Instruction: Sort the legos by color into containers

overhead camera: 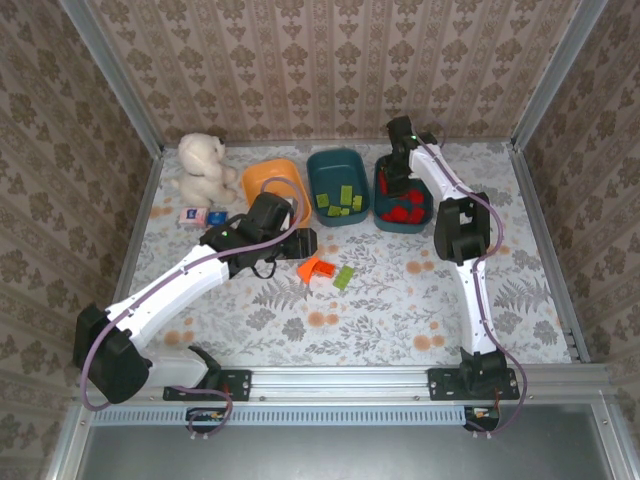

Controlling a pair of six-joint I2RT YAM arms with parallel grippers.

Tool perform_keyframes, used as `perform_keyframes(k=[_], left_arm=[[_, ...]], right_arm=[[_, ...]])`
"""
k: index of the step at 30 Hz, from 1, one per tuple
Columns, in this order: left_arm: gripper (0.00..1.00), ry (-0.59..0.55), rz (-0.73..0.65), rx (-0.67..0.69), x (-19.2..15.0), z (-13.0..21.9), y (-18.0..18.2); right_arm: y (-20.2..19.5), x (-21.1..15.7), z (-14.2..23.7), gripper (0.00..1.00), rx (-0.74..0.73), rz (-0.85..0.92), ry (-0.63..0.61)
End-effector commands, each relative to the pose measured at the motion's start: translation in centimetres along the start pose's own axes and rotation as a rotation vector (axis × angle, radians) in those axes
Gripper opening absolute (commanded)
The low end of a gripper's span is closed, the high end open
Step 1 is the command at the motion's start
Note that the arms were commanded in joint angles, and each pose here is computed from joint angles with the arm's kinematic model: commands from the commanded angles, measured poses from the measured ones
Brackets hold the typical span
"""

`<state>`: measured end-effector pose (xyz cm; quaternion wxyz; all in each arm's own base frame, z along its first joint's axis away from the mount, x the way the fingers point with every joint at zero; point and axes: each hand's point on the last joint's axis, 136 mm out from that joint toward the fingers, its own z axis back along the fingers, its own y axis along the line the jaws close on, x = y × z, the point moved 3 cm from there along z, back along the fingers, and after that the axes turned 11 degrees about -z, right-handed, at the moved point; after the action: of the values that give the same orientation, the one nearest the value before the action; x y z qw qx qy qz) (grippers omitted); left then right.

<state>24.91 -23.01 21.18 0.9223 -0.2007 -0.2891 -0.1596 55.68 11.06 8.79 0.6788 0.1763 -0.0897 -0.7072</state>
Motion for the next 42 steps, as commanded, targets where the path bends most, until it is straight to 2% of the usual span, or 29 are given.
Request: perform_keyframes(k=[1, 5, 11, 20, 23, 26, 29, 32, 33, 37, 39, 42], left_arm=[[0.63, -0.01, -0.005, 0.01, 0.2, 0.8, 0.0], [0.63, -0.013, -0.004, 0.012, 0.2, 1.0, 0.1], [0.64, -0.01, -0.003, 0.014, 0.1, 0.9, 0.2], [0.65, -0.002, 0.019, 0.034, -0.3, 1.0, 0.8], [0.65, 0.023, 0.031, 0.05, -1.0, 1.1, 1.8], [0.65, 0.078, -0.007, 0.045, -2.3, 0.8, 2.6], [0.64, 0.149, -0.095, 0.06, -3.9, -0.1, 3.4], [0.63, 0.201, -0.192, 0.044, -4.9, -1.3, 3.5], [0.63, 0.217, -0.223, 0.041, -5.2, -1.8, 3.5], [0.65, 0.277, -0.333, 0.025, -6.2, -4.2, 3.7], [0.66, 0.307, -0.387, 0.022, -6.5, -5.4, 3.6], [0.66, 0.354, -0.474, 0.019, -6.9, -7.1, 3.1]], right_arm=[[-0.8, 0.1, -0.2, 0.64, -0.056, -0.066, 0.012], [-0.8, 0.0, -0.1, 0.68, -0.058, -0.057, 0.016], [0.1, -0.2, 1.5, 0.8, -0.016, -0.022, 0.017], [3.2, -0.3, 9.1, 0.82, 0.153, 0.063, -0.034], [4.7, -1.4, 13.5, 0.8, 0.271, 0.209, -0.057], [4.5, -3.9, 18.3, 0.78, 0.366, 0.486, -0.095], [1.8, -8.1, 21.1, 0.77, 0.471, 0.8, -0.073], [-4.8, -12.0, 22.6, 0.8, 0.578, 1.094, 0.04], [-7.9, -12.5, 22.3, 0.8, 0.568, 1.168, 0.1], [-19.2, -11.7, 21.9, 0.81, 0.51, 1.28, 0.337], [-23.3, -10.4, 22.2, 0.82, 0.487, 1.285, 0.41], [-27.4, -8.2, 23.1, 0.83, 0.437, 1.281, 0.439]])
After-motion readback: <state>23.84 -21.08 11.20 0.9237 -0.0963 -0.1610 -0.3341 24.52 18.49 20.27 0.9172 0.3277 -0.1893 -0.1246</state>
